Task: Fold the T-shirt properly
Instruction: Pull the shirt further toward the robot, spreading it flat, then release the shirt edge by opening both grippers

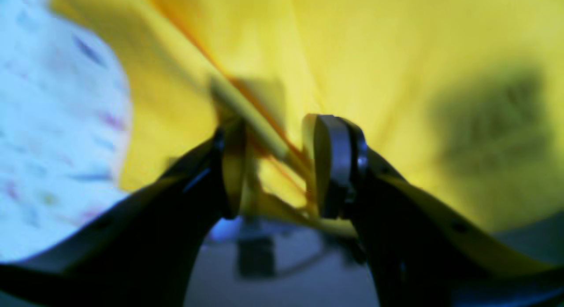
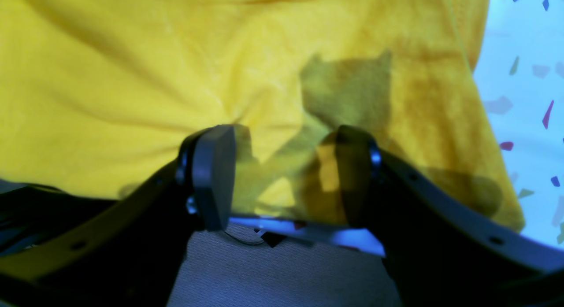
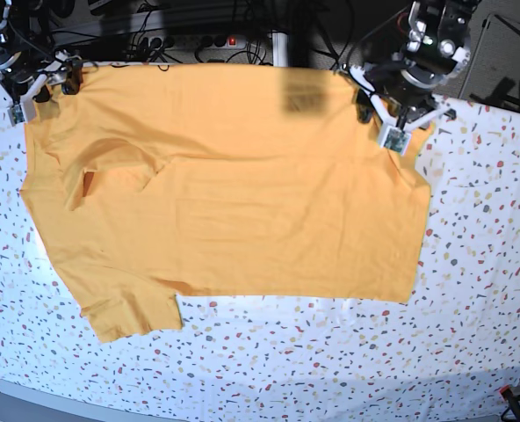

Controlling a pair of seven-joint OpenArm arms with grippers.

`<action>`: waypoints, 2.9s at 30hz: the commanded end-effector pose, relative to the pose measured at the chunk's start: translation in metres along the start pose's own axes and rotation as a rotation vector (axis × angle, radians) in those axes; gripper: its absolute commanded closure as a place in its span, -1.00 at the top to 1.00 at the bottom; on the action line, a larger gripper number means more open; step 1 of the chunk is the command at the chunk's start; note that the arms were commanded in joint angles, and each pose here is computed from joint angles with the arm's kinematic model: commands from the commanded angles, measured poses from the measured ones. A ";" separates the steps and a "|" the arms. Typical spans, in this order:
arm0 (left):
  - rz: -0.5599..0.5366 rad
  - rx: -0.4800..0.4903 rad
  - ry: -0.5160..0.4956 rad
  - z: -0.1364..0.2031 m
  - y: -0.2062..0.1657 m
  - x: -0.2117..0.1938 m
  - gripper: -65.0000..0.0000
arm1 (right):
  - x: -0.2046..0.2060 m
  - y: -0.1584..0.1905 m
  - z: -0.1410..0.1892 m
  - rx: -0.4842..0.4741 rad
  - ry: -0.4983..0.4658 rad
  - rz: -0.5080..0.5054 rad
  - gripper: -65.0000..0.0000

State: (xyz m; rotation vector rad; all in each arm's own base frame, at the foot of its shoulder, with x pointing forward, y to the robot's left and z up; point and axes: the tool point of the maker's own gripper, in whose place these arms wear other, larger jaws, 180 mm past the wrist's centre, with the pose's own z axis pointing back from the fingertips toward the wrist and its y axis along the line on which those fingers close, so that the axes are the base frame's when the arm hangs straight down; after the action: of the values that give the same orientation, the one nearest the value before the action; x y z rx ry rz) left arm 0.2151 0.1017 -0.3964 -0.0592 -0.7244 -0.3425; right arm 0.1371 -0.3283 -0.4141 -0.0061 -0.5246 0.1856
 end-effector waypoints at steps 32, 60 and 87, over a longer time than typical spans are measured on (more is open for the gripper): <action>-0.219 0.417 0.147 -0.005 0.080 -0.046 -0.25 | 0.004 -0.001 0.003 0.007 -0.008 -0.009 0.11; -0.308 0.706 0.058 0.033 0.120 -0.002 -0.25 | 0.083 -0.007 -0.003 0.014 -0.227 -0.035 0.11; -0.175 0.538 -0.084 0.031 0.092 0.029 -0.25 | 0.114 0.009 -0.002 0.059 -0.289 -0.054 0.11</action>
State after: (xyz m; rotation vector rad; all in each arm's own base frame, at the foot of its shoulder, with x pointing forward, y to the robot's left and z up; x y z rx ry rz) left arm 0.2401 0.1834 -0.3600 0.4826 -0.8446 -0.2994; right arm 0.2310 -0.2954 -0.3660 0.0986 -0.7877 0.1423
